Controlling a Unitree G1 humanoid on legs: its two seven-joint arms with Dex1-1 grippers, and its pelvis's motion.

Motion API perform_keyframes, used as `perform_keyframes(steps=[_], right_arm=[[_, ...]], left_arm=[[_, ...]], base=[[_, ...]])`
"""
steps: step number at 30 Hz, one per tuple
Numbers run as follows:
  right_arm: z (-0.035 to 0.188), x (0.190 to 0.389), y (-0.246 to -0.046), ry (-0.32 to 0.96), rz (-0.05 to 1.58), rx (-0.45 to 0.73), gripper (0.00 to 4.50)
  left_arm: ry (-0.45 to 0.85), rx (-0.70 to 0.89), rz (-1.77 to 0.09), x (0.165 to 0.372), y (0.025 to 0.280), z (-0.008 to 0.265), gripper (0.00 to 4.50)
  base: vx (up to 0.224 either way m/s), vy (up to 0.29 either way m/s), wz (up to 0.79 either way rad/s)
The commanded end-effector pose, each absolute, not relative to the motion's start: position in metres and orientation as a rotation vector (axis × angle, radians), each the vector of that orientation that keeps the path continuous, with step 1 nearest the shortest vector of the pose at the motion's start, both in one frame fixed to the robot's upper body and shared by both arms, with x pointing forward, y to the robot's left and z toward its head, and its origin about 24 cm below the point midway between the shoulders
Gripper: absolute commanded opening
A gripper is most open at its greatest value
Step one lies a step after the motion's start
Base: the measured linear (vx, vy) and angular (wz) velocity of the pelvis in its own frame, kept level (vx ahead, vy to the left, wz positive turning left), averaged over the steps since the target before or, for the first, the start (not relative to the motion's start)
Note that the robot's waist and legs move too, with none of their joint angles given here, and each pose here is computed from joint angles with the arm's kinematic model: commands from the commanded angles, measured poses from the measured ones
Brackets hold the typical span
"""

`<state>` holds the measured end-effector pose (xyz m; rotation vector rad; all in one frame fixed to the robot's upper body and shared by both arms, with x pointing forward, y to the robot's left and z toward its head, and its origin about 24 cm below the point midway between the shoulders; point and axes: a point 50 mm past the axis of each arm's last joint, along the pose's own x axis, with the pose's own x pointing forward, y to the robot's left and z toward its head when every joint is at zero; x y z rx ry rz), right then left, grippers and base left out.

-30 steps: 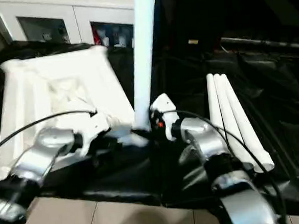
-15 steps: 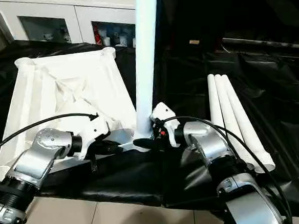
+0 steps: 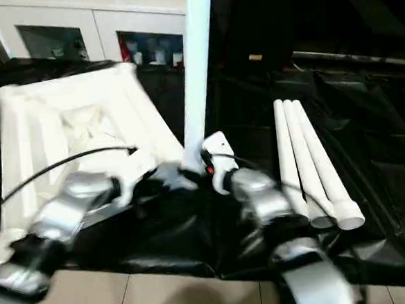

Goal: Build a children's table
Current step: Rotate leg to tighten

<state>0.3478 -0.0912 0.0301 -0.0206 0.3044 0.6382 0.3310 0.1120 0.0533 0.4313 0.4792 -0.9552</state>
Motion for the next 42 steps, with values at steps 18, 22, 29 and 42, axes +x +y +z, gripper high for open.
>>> perform_keyframes(steps=[18, 22, 29, 42], right_arm=[[0.039, 0.353, -0.099, 0.206, 0.568, -0.036, 3.82], [0.044, 0.346, -0.111, 0.214, 0.718, -0.075, 3.82], [0.044, 0.326, -0.118, 0.265, 1.03, -0.175, 3.82], [0.049, 0.318, -0.116, 0.259, 1.153, -0.157, 3.53]], left_arm=[[0.472, 0.398, -0.954, 0.325, 0.108, 0.04, 0.0], [0.456, 0.395, -1.005, 0.322, 0.119, 0.043, 0.0], [0.468, 0.395, -1.198, 0.307, 0.128, 0.05, 0.0], [0.472, 0.383, -1.237, 0.304, 0.131, 0.053, 0.0]], base=[[0.0, 0.0, 0.0], [0.0, 0.0, 0.0], [0.0, 0.0, 0.0], [0.0, 0.0, 0.0]])
